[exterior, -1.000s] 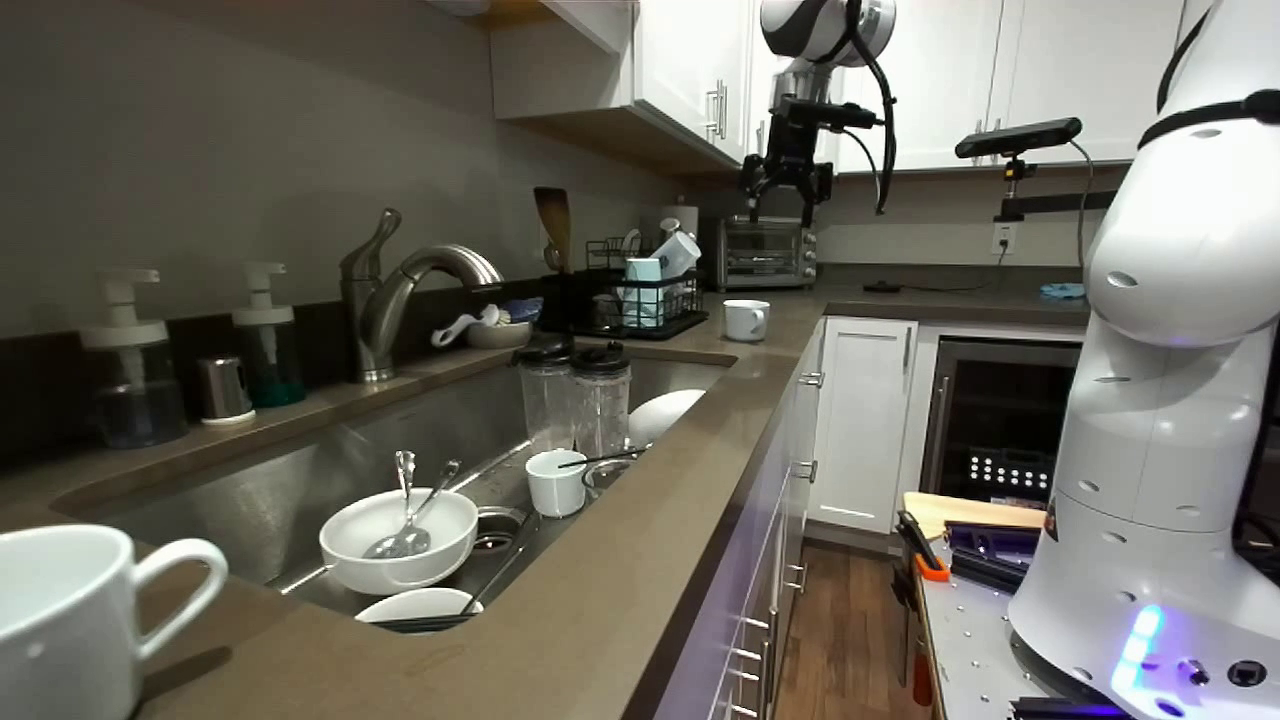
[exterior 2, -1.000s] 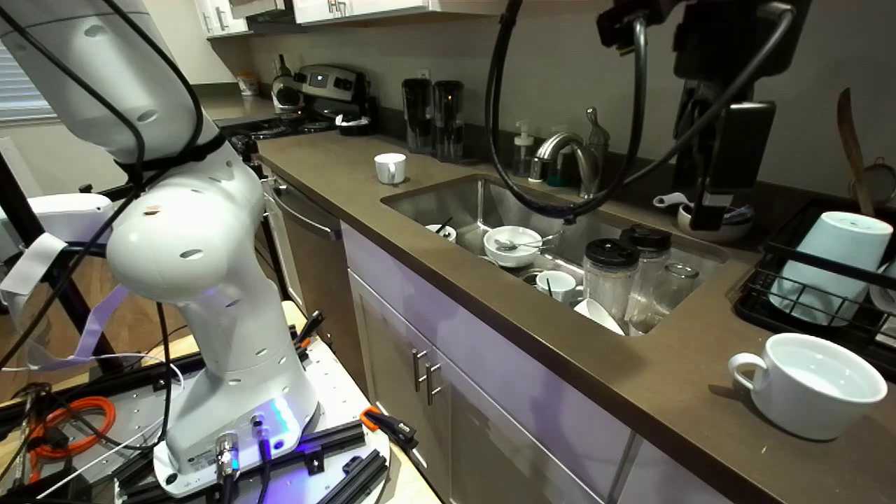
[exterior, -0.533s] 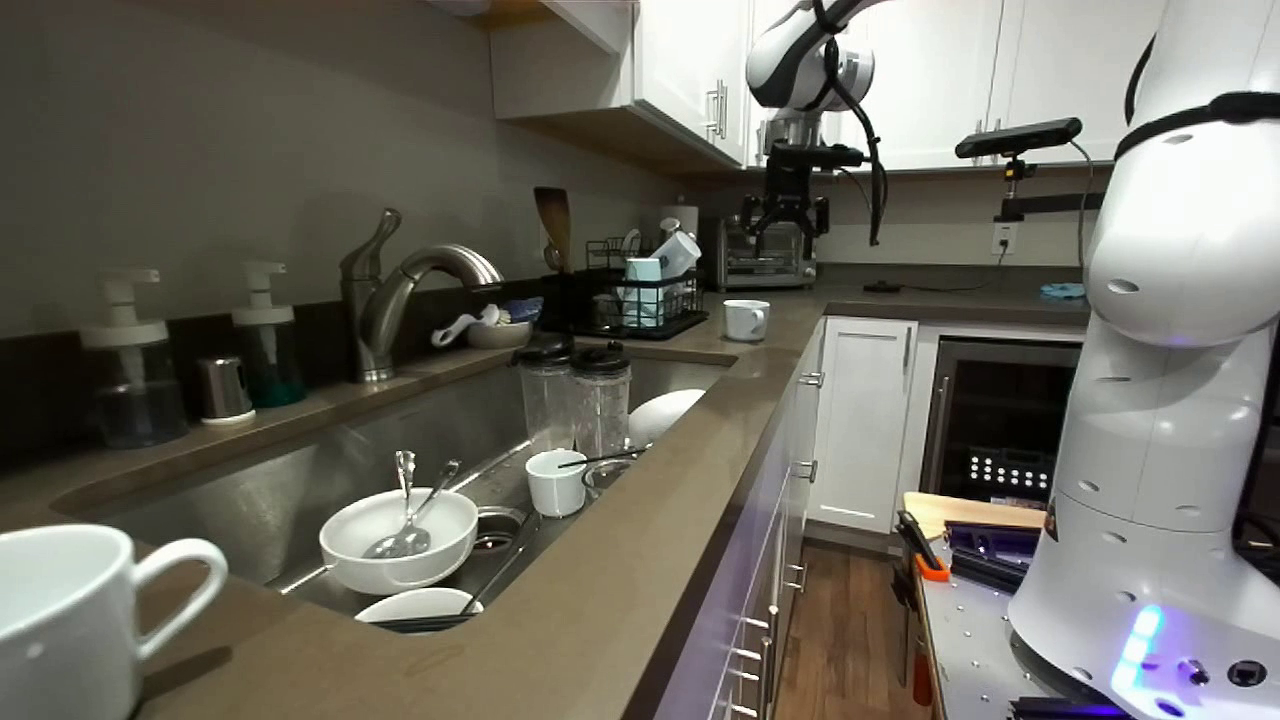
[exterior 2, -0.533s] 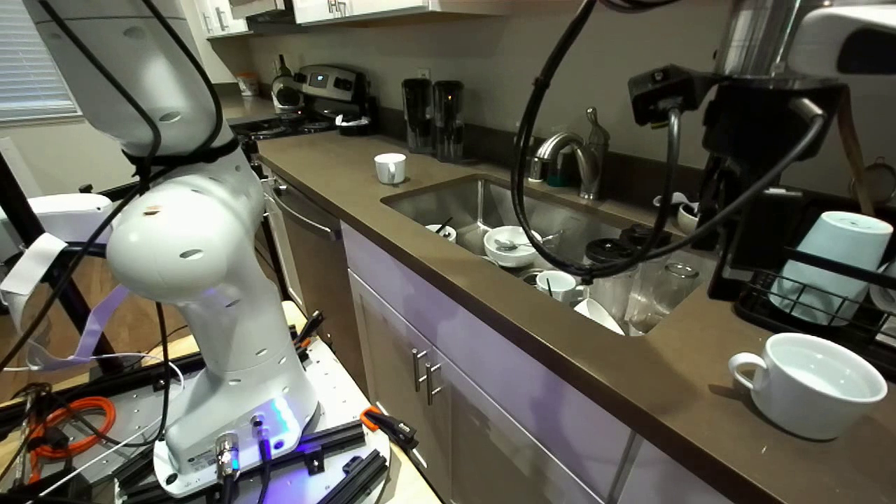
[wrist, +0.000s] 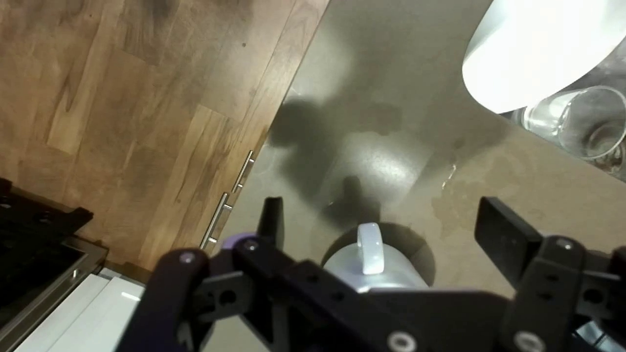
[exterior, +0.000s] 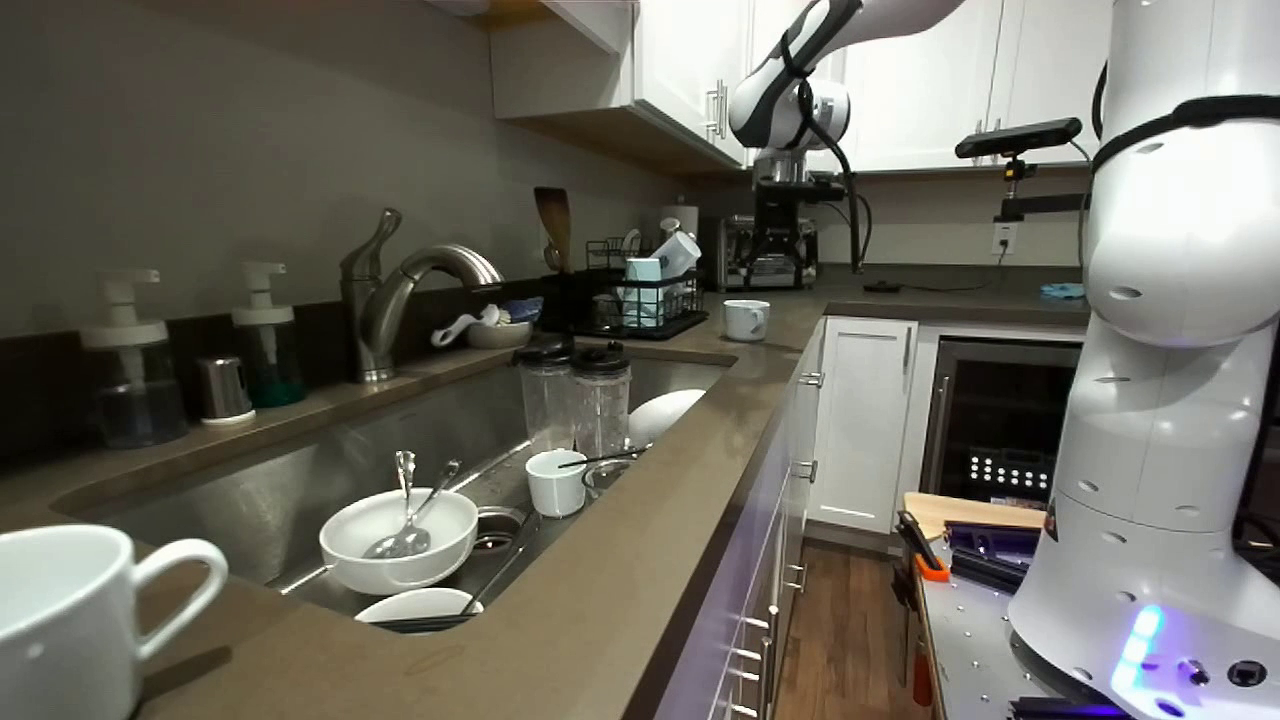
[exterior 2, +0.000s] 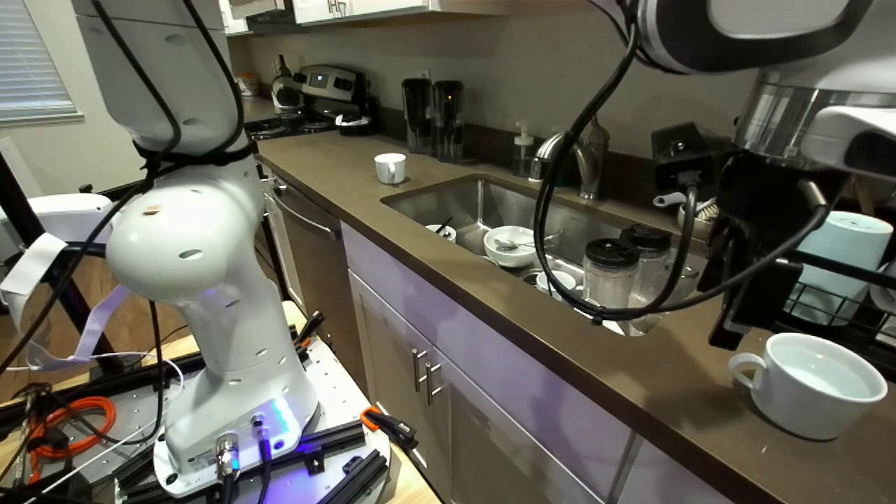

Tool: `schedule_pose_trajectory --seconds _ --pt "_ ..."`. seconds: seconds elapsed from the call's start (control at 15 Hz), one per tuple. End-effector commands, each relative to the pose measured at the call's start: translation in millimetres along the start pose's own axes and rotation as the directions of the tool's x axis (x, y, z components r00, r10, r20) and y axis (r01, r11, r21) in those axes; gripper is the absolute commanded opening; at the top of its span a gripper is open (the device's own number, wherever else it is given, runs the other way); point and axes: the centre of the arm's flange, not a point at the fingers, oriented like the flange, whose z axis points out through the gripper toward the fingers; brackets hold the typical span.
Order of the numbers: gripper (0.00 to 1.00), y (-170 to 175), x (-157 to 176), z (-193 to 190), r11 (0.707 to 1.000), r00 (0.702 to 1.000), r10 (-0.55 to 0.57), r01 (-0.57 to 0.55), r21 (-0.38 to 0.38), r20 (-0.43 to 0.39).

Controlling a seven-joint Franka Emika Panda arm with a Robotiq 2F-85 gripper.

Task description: Pour the water in the white cup on the right into the sink then place it on the left

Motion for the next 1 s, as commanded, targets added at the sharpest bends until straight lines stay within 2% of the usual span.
schedule_pose_trajectory --seconds 0.0,0.4,0.93 --pt "1.00 -4.8 28.7 15.9 1.000 1.000 -0.025 0.025 0.010 0.003" --pt "1.00 -10.7 53.1 40.7 0.997 0.997 -0.075 0.075 -0.032 -0.014" --pt "1.00 -17.5 72.0 50.2 0.994 0.994 -0.111 0.111 -0.004 -0.024"
